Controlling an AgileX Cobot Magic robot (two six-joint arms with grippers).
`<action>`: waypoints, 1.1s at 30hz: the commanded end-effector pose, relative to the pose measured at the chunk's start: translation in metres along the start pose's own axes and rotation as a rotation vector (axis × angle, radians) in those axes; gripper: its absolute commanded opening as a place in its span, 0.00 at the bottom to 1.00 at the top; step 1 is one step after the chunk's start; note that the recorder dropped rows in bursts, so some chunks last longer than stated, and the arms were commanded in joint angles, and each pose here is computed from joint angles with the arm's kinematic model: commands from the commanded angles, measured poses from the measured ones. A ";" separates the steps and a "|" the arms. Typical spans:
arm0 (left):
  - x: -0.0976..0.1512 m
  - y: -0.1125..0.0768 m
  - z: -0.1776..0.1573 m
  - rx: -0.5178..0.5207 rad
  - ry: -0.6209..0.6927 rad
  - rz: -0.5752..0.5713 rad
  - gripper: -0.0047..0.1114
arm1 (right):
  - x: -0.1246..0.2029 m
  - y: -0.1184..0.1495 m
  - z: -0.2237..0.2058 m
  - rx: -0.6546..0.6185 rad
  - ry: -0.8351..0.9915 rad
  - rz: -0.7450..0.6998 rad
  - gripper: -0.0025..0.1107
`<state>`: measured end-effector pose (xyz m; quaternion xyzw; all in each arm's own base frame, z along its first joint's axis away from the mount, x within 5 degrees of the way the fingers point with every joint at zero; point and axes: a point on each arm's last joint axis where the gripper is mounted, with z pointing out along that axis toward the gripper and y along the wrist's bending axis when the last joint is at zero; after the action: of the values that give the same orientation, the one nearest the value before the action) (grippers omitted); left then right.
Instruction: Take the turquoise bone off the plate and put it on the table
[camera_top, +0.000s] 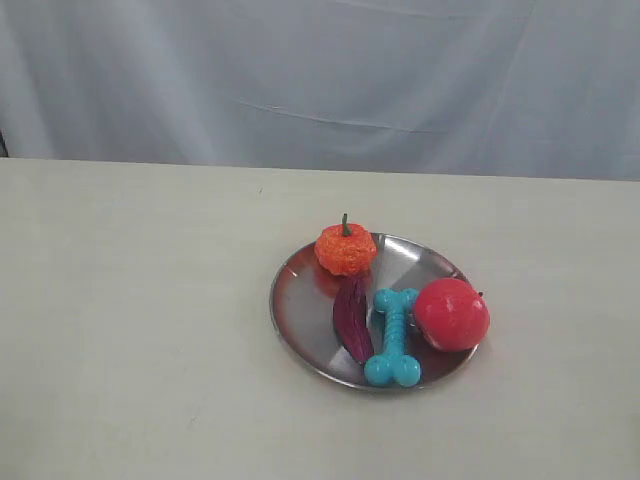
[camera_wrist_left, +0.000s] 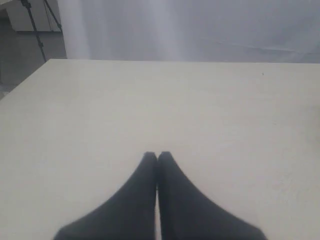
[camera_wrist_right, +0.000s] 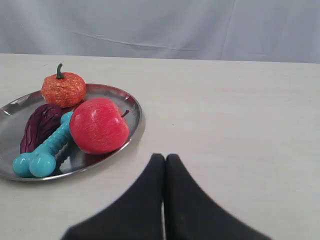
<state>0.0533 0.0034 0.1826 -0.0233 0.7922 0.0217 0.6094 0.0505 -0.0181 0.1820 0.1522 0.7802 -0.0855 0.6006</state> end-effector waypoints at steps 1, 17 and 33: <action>0.000 0.000 0.000 0.007 -0.004 -0.001 0.04 | 0.000 0.000 0.000 0.005 -0.010 -0.001 0.02; 0.000 0.000 0.000 0.007 -0.004 -0.001 0.04 | -0.046 0.005 -0.013 -0.044 -0.543 -0.037 0.02; 0.000 0.000 0.000 0.007 -0.004 -0.001 0.04 | -0.083 0.010 -0.056 -0.235 -1.156 0.147 0.02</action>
<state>0.0533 0.0034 0.1826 -0.0233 0.7922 0.0217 0.6094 0.0312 -0.0062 0.2687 0.0638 0.3888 -0.0885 0.9148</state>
